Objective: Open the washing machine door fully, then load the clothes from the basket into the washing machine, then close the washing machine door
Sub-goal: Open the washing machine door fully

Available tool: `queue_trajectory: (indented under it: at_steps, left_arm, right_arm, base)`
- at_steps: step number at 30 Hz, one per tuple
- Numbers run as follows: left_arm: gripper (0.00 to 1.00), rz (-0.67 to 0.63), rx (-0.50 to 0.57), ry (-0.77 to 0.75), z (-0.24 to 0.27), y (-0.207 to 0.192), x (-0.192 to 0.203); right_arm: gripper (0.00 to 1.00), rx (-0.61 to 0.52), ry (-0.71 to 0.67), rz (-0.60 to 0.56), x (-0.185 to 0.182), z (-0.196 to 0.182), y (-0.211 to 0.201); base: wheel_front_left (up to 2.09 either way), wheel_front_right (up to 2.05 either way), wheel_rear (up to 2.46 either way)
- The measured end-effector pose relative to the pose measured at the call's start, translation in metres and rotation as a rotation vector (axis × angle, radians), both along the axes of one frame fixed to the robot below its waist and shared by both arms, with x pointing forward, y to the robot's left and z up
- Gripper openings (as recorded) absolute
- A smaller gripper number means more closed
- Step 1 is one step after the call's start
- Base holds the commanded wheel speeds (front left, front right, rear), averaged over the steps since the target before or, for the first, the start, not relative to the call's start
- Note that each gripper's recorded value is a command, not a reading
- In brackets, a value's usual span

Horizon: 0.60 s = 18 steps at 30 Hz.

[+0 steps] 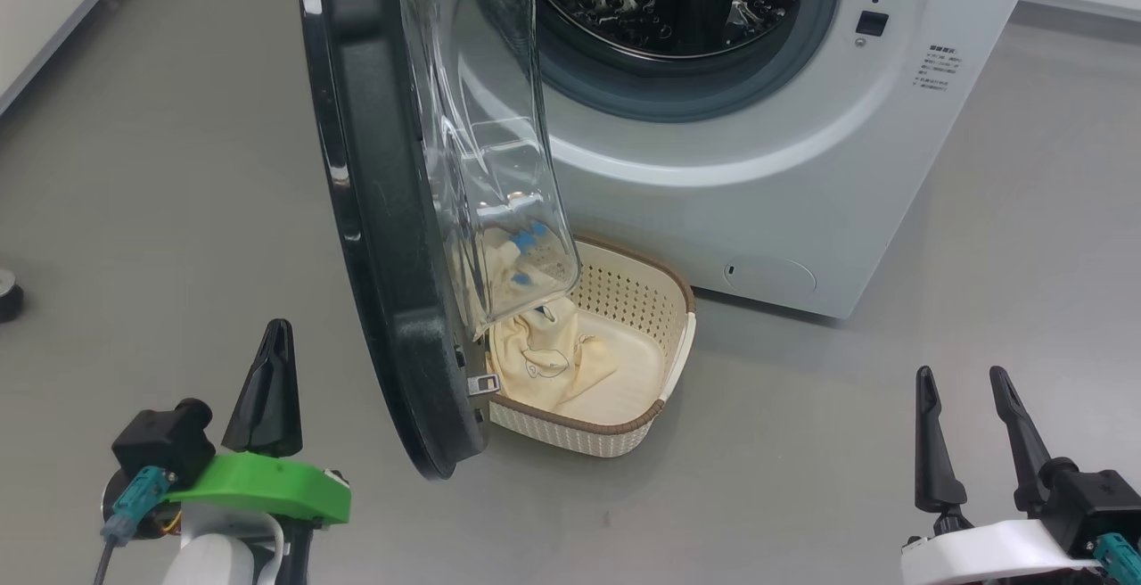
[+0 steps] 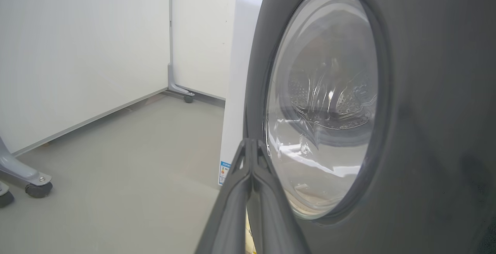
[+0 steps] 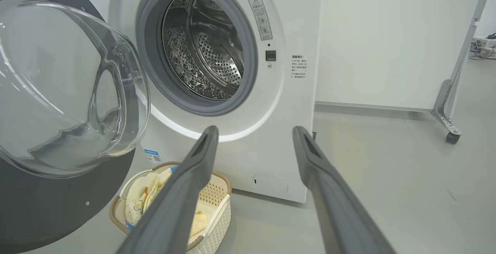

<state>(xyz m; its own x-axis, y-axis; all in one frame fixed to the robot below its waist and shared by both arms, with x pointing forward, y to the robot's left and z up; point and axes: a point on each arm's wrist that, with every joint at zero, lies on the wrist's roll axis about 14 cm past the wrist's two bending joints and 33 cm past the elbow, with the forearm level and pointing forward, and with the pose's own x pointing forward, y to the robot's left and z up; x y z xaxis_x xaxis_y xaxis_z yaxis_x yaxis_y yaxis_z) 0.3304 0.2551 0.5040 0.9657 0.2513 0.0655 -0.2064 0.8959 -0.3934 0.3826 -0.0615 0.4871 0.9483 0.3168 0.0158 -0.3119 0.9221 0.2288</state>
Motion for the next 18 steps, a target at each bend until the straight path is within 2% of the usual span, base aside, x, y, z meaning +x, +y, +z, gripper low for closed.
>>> queue_trajectory:
  at_steps: [14, 18]
  left_arm:
    - [0.0, -0.016, 0.076, 0.018, 0.0005, -0.002, -0.0008]
    - [0.0, -0.018, 0.129, 0.031, 0.0012, 0.0037, -0.0032]
  right_arm:
    - [1.0, -0.004, -0.001, 0.007, -0.0048, -0.0006, -0.0002]
    - [1.0, 0.001, -0.004, 0.01, -0.0055, 0.0006, 0.0018]
  base:
    - [0.0, 0.0, 0.0]
    - [0.0, 0.0, 0.0]
